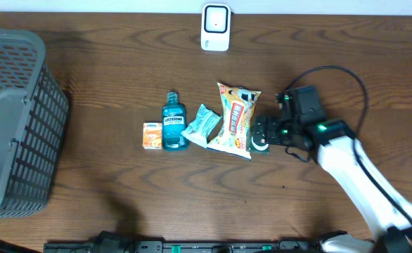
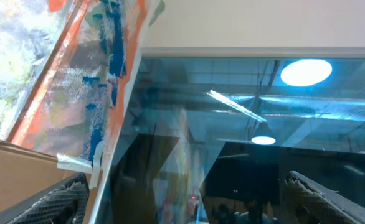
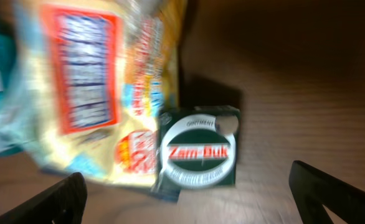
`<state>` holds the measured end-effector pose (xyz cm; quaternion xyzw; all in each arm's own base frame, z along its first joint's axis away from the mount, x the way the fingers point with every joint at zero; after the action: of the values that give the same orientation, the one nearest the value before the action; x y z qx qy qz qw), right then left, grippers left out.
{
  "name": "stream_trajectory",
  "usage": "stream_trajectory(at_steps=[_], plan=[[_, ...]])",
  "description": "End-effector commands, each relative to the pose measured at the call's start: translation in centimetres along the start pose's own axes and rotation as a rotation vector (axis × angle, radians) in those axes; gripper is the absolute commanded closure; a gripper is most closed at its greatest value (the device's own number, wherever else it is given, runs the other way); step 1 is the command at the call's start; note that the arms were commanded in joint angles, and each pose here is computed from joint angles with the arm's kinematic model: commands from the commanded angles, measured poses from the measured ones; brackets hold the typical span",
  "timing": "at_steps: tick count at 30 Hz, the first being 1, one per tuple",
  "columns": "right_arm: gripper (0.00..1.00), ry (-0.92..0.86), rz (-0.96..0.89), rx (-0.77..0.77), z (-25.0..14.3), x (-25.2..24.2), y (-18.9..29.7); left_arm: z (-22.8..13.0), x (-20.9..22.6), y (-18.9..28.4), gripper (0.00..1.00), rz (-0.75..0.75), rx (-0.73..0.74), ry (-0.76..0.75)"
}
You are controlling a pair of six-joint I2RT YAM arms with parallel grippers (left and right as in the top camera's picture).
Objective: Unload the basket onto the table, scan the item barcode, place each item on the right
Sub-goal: 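Lower the right gripper over the tin and close on it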
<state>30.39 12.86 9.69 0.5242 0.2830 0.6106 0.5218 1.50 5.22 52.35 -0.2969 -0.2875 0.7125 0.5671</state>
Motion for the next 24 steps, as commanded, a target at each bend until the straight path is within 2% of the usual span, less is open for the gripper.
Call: stream_trajectory(at_steps=[1, 4, 7, 12, 18, 22, 24], plan=[[0.01, -0.045, -0.067, 0.062, -0.7, -0.2, -4.6, 0.4, 0.2, 0.2, 0.02, 0.008, -0.012, -0.015], [0.01, -0.069, -0.109, 0.068, -1.0, -0.7, -6.6, 0.4, 0.2, 0.2, 0.02, 0.008, -0.012, -0.015], [0.05, -0.083, -0.154, 0.097, -1.6, -1.7, -7.4, 0.3, 0.4, 0.2, 0.02, 0.019, -0.01, -0.015], [0.27, -0.074, -0.166, 0.108, -1.8, -2.0, -7.4, 0.3, 0.6, 0.2, 0.02, 0.03, -0.007, -0.015], [0.65, 0.024, -0.137, 0.08, -0.8, -1.3, -6.7, 0.3, 0.6, 0.2, 0.02, 0.03, -0.006, -0.015], [0.71, 0.091, -0.105, 0.051, -0.1, -0.5, -5.1, 0.3, 0.7, 0.2, 0.02, 0.036, -0.005, -0.016], [0.72, 0.163, -0.103, 0.054, -0.3, -0.5, -4.2, 0.3, 0.8, 0.2, 0.02, 0.042, -0.004, -0.016]])
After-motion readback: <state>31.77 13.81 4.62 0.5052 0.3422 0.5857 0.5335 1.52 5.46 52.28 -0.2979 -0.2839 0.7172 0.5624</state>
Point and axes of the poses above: each gripper's point midway between its finger pads, its own y axis back along the fingers, its own x axis along the line the jaws close on, z = x × y, the point moved 1 cm from there along y, back along the fingers, and after that the axes turned 5 degrees about -y, right-handed, at the moved point
